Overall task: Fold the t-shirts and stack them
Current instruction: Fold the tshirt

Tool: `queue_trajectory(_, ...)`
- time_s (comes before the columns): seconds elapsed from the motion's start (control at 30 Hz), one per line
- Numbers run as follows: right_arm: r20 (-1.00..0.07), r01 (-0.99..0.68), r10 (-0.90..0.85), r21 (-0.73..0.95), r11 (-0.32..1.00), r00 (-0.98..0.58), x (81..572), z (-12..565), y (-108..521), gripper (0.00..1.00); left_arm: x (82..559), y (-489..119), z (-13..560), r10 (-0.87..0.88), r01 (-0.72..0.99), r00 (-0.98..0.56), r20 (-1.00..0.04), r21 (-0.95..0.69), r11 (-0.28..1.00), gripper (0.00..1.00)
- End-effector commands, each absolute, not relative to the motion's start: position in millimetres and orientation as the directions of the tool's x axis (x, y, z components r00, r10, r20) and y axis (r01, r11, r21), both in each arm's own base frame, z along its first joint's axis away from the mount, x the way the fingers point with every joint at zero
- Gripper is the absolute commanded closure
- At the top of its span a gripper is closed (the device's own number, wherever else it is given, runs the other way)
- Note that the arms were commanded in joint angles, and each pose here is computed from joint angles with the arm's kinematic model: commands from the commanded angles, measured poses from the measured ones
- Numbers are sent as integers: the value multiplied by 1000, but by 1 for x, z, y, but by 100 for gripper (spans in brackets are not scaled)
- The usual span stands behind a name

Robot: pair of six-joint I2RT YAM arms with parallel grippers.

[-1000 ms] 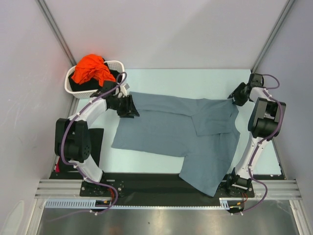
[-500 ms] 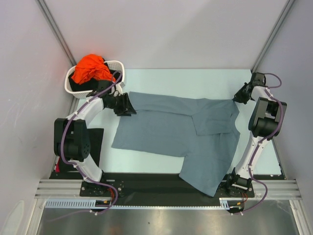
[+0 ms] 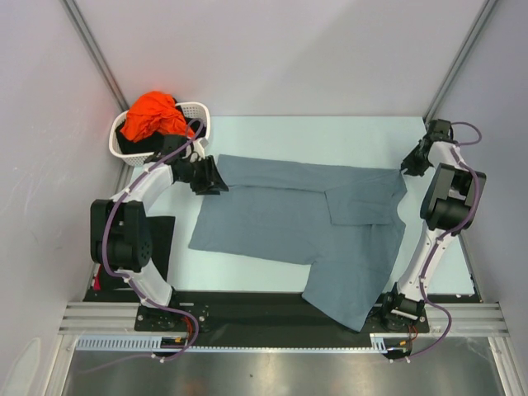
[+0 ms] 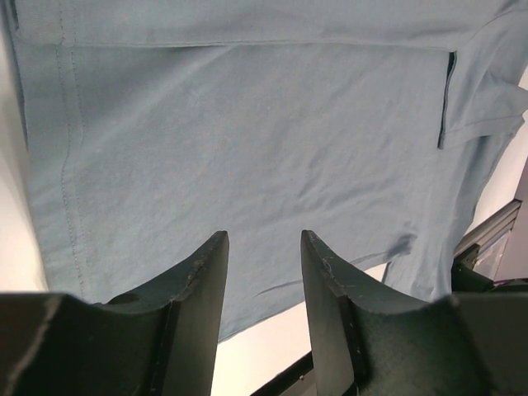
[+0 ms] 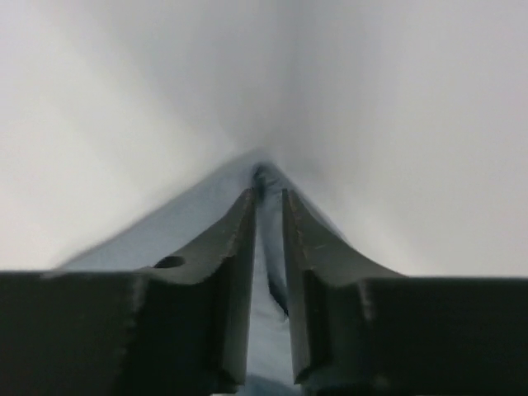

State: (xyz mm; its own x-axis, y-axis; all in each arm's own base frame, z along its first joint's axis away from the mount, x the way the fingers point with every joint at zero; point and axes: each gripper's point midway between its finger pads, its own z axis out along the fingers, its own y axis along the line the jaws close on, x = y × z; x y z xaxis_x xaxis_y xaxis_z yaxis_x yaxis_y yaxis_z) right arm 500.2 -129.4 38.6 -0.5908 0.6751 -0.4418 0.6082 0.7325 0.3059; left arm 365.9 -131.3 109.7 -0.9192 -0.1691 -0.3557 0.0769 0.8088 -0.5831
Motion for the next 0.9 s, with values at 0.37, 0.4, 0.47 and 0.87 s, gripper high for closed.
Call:
queue_trajectory(0.37, -431, 619, 659, 252, 744, -616, 374, 96, -75, 41, 342, -235, 126, 6, 287, -920, -392, -663, 692, 41)
queue_trajectory(0.4, -387, 622, 659, 236, 747, -645, 346, 73, -63, 42, 330, -257, 126, 64, 331, -917, -393, -664, 671, 41)
queue_trajectory(0.47, -431, 569, 638, 294, 768, -638, 329, 91, -44, 42, 325, -280, 124, 98, 362, -913, -397, -673, 645, 42)
queue_trajectory(0.87, -429, 490, 682, 480, 728, -593, 303, 96, -6, 42, 296, -437, 123, 26, 223, -973, -231, -892, 394, 64)
